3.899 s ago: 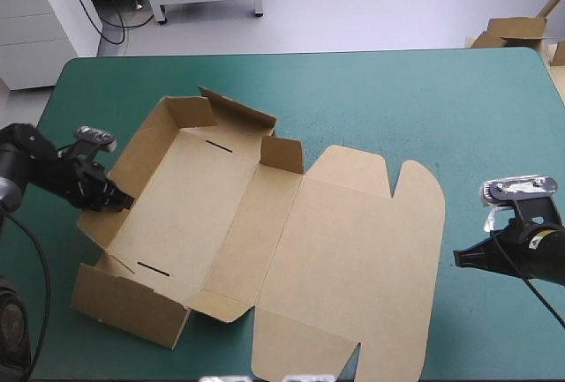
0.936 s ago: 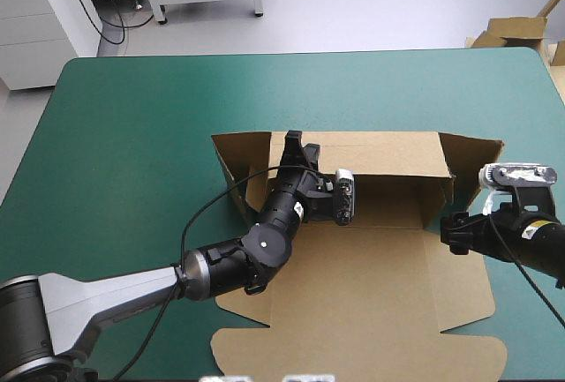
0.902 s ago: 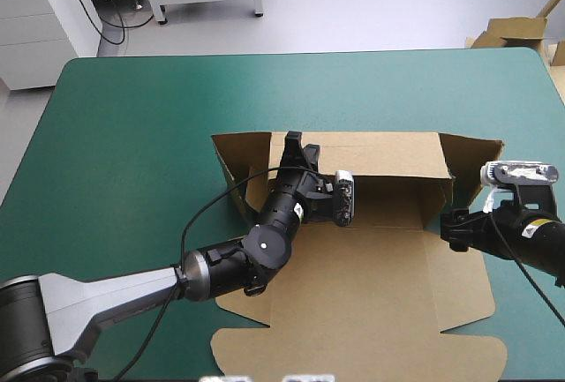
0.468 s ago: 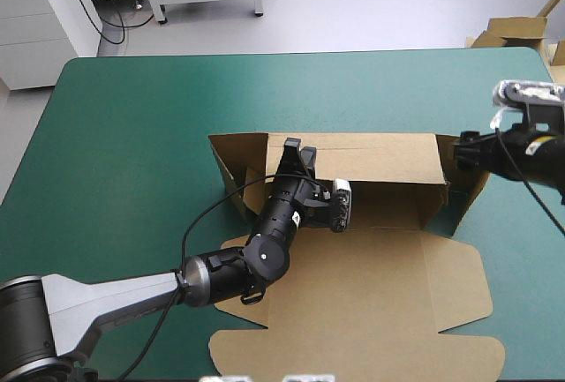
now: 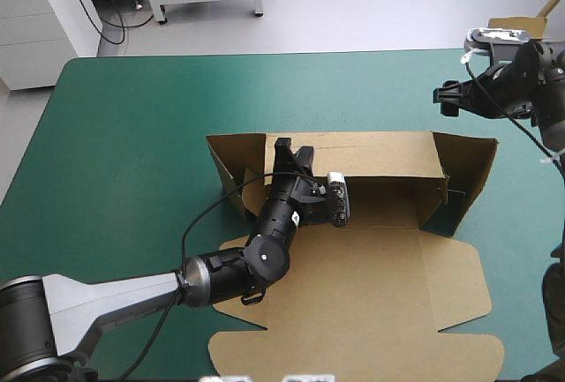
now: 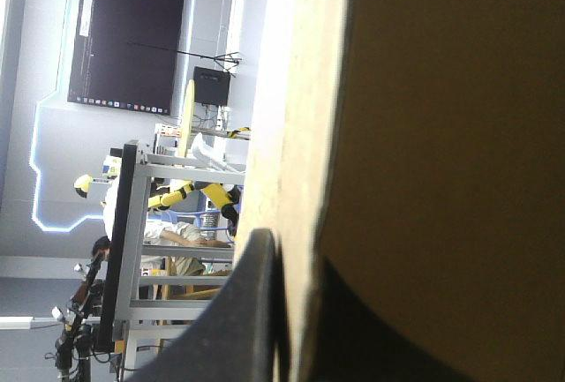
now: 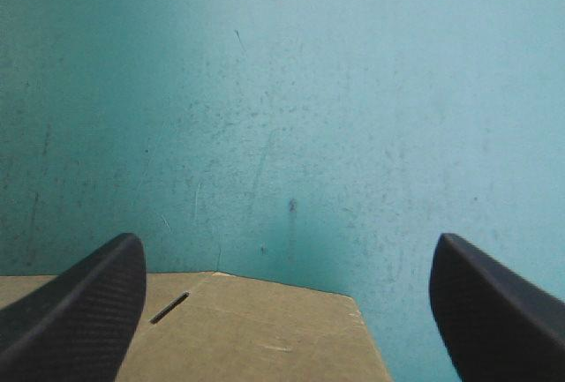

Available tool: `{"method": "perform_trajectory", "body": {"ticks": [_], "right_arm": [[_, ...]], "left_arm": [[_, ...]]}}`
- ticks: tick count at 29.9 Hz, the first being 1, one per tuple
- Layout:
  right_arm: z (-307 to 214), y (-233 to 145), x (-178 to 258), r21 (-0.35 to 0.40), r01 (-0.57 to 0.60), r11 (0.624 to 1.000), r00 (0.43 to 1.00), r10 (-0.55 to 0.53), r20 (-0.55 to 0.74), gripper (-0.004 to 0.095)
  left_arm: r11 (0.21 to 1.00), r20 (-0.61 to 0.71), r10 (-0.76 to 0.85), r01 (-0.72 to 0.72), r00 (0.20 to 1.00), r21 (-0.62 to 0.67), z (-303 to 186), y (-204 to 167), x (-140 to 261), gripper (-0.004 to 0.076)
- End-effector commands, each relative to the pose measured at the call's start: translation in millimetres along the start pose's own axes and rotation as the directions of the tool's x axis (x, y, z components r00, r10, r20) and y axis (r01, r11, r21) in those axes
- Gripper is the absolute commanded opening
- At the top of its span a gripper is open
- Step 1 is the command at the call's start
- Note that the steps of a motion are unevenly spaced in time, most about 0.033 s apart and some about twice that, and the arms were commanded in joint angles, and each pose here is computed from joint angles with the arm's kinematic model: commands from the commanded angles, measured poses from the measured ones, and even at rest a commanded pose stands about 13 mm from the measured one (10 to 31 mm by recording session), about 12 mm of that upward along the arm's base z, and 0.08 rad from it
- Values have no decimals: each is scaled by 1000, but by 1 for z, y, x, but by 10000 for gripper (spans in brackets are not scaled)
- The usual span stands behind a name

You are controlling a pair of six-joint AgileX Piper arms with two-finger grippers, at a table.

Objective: Fold the box

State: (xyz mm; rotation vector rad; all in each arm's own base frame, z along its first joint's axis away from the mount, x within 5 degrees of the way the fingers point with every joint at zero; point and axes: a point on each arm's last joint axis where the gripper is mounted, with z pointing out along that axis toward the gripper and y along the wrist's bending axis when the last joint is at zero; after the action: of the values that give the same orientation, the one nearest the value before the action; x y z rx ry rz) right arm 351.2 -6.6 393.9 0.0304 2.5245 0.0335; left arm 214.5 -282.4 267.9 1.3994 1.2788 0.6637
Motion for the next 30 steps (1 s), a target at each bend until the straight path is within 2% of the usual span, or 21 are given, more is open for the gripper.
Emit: {"method": "perform_trajectory", "body": {"ticks": [1,4,7,12,26,30], "right_arm": [[-3,-7,-8,12,11,1000,1000,-11,14,808],[9,-11,-5,-13,-15,1000,999,14,-36,808],[8,-14,-5,-35,-42,998,999,41,-34,808],[5,-16,1,-14,-34,999,999,34,-43,808],[-3,-14,44,-28,18,999,992,-21,-123,808],[-3,-11,65,-47,38,998,990,-44,-137,807]], "left_arm": [[992,-66,-123,121,990,-27,-3,9,8,-8],[991,-70,-134,133,988,-29,-3,10,8,-8],[977,-84,-212,209,974,-39,-3,17,6,-8],[950,-55,-308,304,950,-72,-3,33,-3,-8],[941,-73,-338,334,938,-61,-3,34,-3,-8],[966,-65,-260,259,963,-27,-2,32,-4,-8]]}}
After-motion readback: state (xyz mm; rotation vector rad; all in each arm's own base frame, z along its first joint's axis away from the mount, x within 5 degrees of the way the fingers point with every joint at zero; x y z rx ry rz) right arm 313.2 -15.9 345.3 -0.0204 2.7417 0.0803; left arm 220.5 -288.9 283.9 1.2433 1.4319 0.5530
